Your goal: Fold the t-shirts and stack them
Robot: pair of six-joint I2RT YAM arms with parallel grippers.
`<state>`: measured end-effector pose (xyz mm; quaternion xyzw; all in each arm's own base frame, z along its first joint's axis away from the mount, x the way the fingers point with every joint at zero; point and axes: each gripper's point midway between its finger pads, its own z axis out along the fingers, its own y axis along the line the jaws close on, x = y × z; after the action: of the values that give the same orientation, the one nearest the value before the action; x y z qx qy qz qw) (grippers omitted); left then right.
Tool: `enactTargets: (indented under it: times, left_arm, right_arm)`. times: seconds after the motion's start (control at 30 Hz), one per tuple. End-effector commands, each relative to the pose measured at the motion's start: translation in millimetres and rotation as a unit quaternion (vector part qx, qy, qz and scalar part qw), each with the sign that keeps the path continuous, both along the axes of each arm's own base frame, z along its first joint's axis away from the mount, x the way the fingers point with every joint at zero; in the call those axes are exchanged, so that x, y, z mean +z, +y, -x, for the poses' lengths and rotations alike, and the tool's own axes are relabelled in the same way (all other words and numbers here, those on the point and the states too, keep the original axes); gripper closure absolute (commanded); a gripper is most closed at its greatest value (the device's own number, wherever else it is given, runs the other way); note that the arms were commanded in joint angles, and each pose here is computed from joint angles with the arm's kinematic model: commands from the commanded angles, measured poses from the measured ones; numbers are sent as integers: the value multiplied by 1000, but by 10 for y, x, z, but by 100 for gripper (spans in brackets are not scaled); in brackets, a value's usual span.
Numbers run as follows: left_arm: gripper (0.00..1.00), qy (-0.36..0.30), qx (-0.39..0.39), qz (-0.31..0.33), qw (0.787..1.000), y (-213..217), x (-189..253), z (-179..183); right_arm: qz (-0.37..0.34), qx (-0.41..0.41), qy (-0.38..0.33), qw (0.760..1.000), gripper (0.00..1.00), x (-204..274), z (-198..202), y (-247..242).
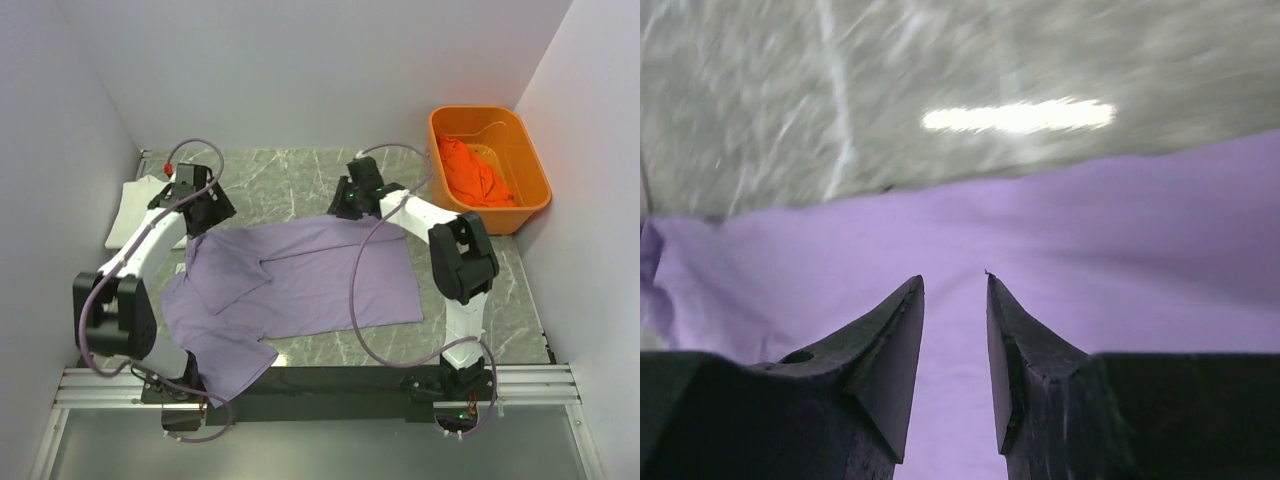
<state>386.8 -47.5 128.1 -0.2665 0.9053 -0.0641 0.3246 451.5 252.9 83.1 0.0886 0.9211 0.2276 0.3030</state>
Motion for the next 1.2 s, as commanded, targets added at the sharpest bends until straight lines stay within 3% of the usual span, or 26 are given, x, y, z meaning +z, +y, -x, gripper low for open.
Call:
enactTargets:
  times: [0.0,0.13,0.43,0.77,1.17]
  left_arm:
    - [14,-39,19,-45,998,204,175,45]
    - [10,-50,33,-74,995,334,223,137]
    - [10,-48,45,-97,993,453,174,196]
    - [11,-31,51,-101,993,551,74,199]
    - [16,-1,38,-61,997,444,-118,54]
  right_arm:
    - [-24,22,10,999,61,-18,8,263]
    - [-20,24,39,999,61,-283,35,324]
    - [76,-33,111,990,60,-732,98,-249]
    - [112,-130,119,978,60,-659,-66,-1088]
    - [102,-181,106,973,59,-511,-248,-1438]
